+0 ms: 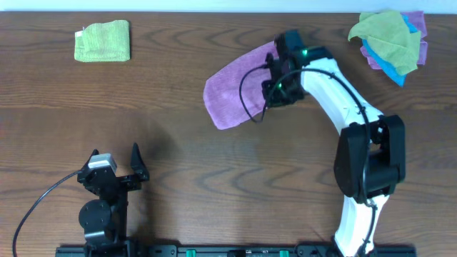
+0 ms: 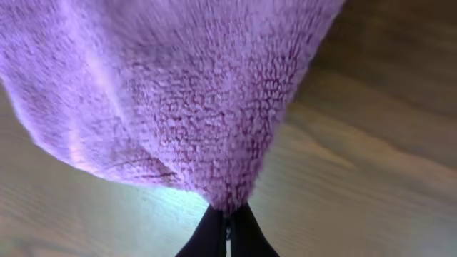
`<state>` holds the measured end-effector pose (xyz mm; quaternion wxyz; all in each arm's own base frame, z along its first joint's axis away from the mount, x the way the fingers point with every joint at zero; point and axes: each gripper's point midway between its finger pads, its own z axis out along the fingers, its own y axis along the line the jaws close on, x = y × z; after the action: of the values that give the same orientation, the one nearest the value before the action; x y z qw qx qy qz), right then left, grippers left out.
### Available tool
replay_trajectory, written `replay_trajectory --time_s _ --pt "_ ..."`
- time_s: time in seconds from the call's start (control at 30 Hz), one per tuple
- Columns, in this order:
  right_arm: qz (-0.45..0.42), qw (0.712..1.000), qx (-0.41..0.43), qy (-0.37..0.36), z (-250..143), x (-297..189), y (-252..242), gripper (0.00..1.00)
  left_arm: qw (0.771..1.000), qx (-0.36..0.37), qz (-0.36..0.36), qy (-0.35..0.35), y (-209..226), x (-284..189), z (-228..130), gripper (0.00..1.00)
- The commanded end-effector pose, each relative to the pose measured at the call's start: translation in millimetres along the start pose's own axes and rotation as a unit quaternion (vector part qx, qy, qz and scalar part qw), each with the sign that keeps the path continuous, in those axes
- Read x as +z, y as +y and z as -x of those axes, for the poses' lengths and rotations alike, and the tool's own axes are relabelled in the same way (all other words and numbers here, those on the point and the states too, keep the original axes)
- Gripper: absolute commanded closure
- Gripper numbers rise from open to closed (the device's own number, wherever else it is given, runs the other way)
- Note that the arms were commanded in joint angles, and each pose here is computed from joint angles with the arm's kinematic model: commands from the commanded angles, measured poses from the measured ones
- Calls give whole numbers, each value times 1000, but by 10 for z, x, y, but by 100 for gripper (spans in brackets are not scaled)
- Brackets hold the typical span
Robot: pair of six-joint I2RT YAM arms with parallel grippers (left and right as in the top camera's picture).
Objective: Fold the cloth
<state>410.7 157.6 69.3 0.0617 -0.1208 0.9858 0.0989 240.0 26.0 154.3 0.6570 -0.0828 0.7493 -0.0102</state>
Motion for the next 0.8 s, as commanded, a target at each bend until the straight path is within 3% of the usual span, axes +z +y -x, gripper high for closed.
replay_trajectory --time_s 0.0,0.23,0.67,0.7,0.73,0.77 --pt "-68 998 -5 -9 75 -153 -34 98 1000 -2 3 20 19 26 -174 5" --pt "-169 983 -24 64 -347 -252 51 98 1000 -2 3 21 19 26 -175 5" --pt "-282 951 -114 56 -397 -363 190 99 1000 -2 3 21 19 26 -175 5" --pt "-282 951 -115 57 -401 -363 195 97 1000 -2 3 20 19 26 -174 5" --pt "-284 950 -116 58 -405 -366 191 81 1000 -2 3 21 19 26 -175 5" --pt "-290 948 -117 57 -401 -378 173 79 1000 -2 3 21 19 26 -175 4"
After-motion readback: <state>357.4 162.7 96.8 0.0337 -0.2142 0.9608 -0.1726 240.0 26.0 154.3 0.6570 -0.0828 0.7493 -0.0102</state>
